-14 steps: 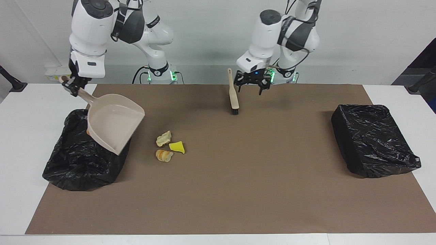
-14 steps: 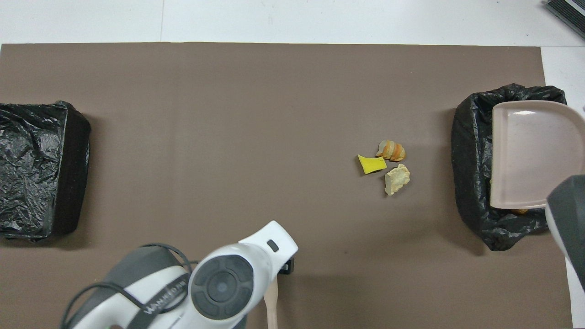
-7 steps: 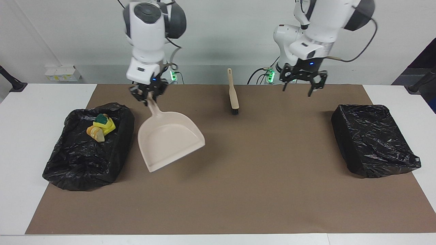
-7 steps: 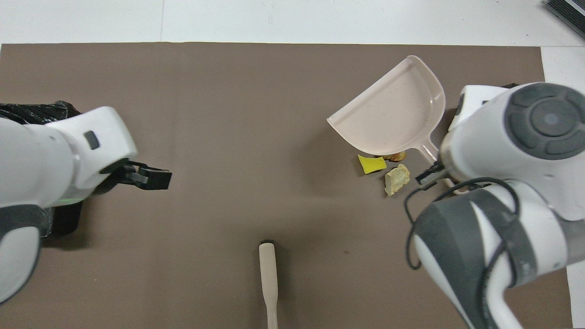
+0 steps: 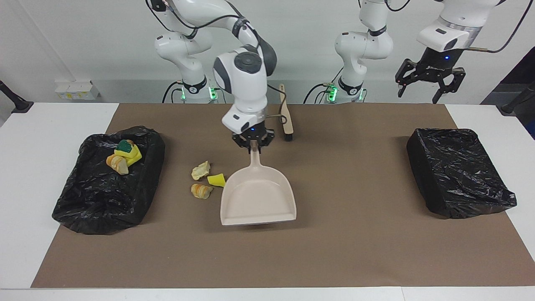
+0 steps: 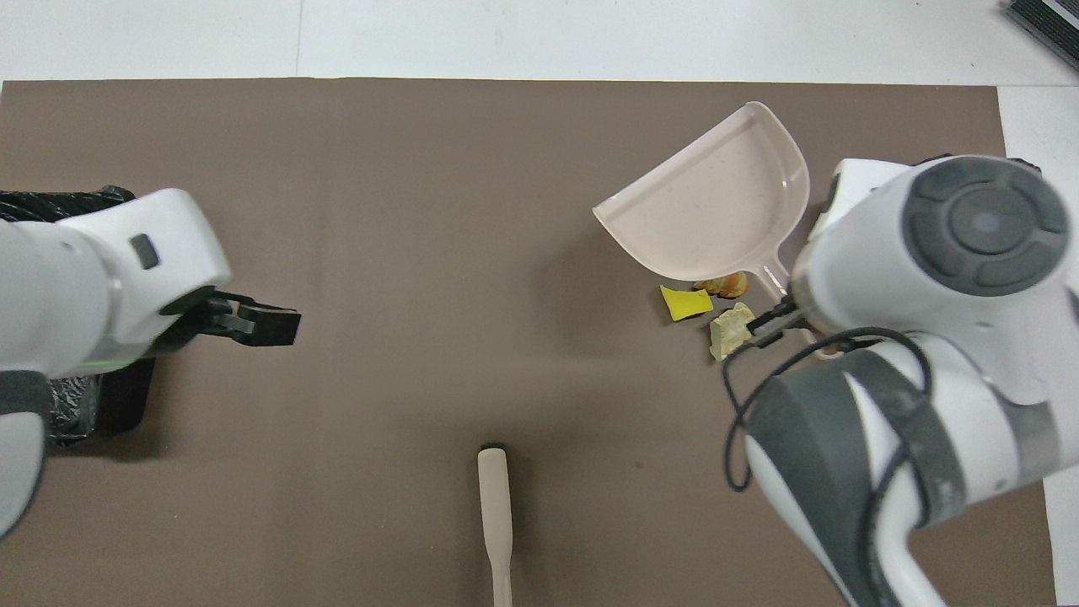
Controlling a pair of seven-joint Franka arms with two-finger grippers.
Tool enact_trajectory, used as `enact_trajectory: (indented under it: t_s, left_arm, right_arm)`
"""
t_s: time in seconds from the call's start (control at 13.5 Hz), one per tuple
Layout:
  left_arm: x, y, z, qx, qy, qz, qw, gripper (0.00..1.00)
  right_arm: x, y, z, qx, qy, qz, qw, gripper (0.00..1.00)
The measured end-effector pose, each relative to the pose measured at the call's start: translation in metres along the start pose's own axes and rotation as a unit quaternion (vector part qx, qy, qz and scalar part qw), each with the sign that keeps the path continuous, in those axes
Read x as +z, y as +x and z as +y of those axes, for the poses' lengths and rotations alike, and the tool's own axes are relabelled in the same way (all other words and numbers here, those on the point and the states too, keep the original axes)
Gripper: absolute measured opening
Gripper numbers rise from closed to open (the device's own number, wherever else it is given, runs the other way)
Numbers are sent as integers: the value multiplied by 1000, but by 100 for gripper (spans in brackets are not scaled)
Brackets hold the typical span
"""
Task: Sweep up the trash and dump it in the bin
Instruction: 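Bring the dustpan back and set it down with the right gripper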
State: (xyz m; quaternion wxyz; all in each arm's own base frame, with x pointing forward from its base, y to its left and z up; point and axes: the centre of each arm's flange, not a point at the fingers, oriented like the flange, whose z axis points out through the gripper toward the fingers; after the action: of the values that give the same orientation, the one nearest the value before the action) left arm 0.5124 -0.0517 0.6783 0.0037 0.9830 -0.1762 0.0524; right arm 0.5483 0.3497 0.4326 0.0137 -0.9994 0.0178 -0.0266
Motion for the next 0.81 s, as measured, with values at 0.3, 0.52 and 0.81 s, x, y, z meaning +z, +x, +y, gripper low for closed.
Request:
enact_trajectory:
  t_s: [0.3,0.52,0.81]
  left_arm:
    - [2,5,-16,-6,1,-8,1000,100]
    - [2,3,-25,-13,1,-11,1000,100]
    - [4,8,-27,-14,2,-14,1000,100]
  right_arm:
    - [47,-18,-72,20,25,10,999,31]
    - [72,-19,-80,22,30,6,999,31]
    - [86,-27,-86,18,29,-1,999,50]
